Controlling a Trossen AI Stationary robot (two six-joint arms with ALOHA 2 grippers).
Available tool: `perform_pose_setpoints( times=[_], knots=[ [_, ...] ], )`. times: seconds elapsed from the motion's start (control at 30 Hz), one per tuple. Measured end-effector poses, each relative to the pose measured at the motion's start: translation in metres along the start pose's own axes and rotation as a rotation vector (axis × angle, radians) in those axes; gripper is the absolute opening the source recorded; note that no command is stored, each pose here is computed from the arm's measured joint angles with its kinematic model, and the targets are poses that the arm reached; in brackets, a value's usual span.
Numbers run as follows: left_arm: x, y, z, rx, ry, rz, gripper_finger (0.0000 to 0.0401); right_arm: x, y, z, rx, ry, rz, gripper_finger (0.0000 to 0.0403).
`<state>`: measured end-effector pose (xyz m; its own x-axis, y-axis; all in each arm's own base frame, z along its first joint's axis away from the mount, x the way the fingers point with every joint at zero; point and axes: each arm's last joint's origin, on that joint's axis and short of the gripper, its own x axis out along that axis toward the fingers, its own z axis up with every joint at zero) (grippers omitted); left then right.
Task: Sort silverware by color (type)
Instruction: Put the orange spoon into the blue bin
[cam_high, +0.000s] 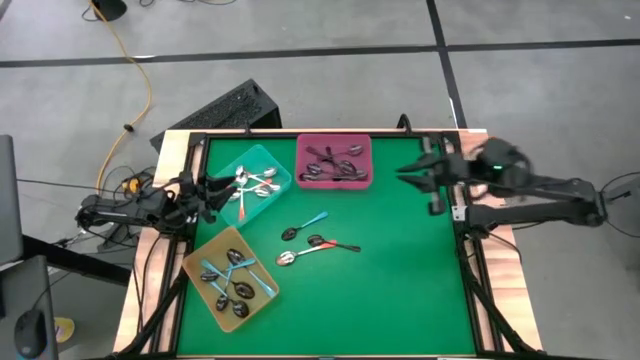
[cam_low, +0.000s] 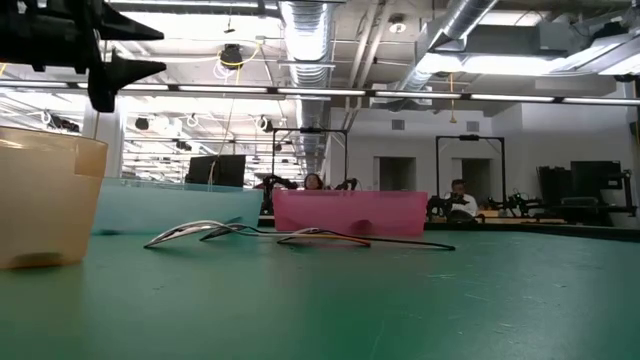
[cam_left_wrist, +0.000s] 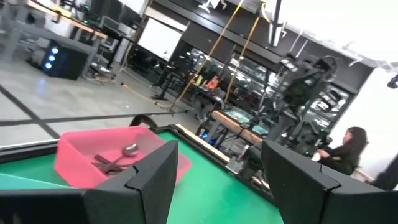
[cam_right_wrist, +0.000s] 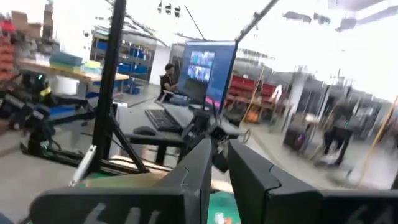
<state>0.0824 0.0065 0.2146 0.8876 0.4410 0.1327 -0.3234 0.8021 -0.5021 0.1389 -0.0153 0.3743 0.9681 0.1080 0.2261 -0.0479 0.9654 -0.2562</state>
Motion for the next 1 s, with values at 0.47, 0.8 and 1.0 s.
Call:
perform_pose_setpoints(
  times=[0.47, 0.8, 1.0],
  knots=[
    [0.004, 0.010, -0.001, -0.024, 0.011, 0.068, 0.0219, -0.071, 0.031, -0.049, -0.047, -0.229, -0.061, 0.0084],
    [0.005, 0.013, 0.000, -0.007, -0.003, 0.103, 0.0219, -0.076, 0.037, -0.087, 0.080, -0.276, -0.174, 0.0084],
    [0.005, 0.015, -0.001, 0.017, 0.006, 0.120, 0.0219, -0.076, 0.036, -0.087, 0.149, -0.282, -0.170, 0.0084]
  ],
)
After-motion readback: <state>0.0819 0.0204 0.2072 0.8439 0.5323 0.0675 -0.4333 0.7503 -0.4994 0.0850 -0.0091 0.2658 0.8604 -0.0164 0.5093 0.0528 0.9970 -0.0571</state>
